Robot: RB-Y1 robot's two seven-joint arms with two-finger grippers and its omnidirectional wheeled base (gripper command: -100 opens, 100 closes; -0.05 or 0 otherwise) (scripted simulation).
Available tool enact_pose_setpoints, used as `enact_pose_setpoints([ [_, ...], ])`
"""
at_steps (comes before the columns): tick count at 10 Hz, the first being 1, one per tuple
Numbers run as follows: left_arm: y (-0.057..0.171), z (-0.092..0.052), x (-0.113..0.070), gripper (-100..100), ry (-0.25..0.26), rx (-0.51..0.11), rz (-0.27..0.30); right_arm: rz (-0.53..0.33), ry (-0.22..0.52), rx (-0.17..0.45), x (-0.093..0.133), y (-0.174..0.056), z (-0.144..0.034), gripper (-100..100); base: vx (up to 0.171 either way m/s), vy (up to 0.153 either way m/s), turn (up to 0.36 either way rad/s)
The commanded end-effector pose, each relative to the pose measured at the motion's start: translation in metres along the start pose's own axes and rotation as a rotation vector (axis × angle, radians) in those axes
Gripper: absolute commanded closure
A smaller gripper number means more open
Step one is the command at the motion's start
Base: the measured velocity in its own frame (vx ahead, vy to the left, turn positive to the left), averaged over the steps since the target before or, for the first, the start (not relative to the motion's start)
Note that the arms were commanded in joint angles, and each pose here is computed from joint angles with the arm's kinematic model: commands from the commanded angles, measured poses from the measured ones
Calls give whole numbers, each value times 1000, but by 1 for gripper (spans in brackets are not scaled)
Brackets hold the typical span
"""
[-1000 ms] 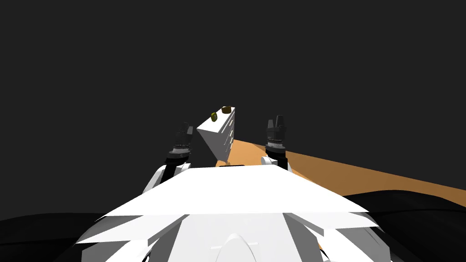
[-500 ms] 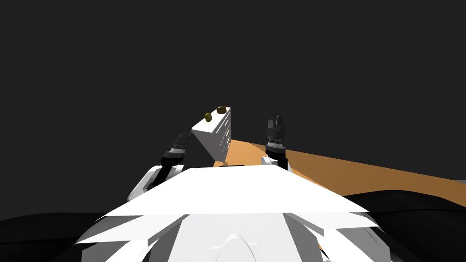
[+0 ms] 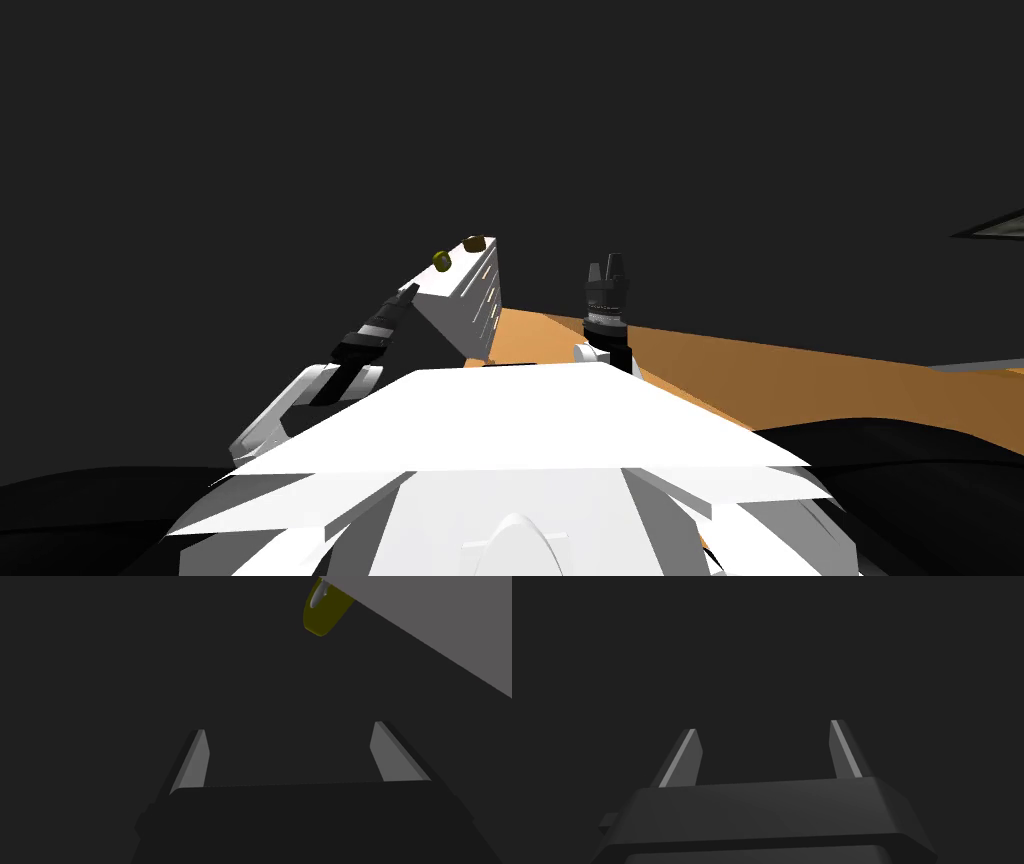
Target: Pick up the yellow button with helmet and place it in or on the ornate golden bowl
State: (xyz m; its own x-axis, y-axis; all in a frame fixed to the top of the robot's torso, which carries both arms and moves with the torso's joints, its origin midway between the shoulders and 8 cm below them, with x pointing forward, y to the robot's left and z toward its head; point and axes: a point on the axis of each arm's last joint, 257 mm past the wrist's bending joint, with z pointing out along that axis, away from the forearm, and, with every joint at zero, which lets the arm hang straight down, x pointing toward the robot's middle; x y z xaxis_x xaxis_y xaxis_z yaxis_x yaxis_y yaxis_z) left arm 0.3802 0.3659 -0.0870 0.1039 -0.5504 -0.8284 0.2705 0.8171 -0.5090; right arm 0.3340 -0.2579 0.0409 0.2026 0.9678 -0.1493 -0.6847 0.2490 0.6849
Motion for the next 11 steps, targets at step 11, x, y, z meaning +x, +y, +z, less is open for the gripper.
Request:
enact_pose_setpoints([
  [11, 99, -5, -46, -100, 162, -177, 461, 0, 0, 0, 0, 0, 0, 0, 73, -36, -117],
])
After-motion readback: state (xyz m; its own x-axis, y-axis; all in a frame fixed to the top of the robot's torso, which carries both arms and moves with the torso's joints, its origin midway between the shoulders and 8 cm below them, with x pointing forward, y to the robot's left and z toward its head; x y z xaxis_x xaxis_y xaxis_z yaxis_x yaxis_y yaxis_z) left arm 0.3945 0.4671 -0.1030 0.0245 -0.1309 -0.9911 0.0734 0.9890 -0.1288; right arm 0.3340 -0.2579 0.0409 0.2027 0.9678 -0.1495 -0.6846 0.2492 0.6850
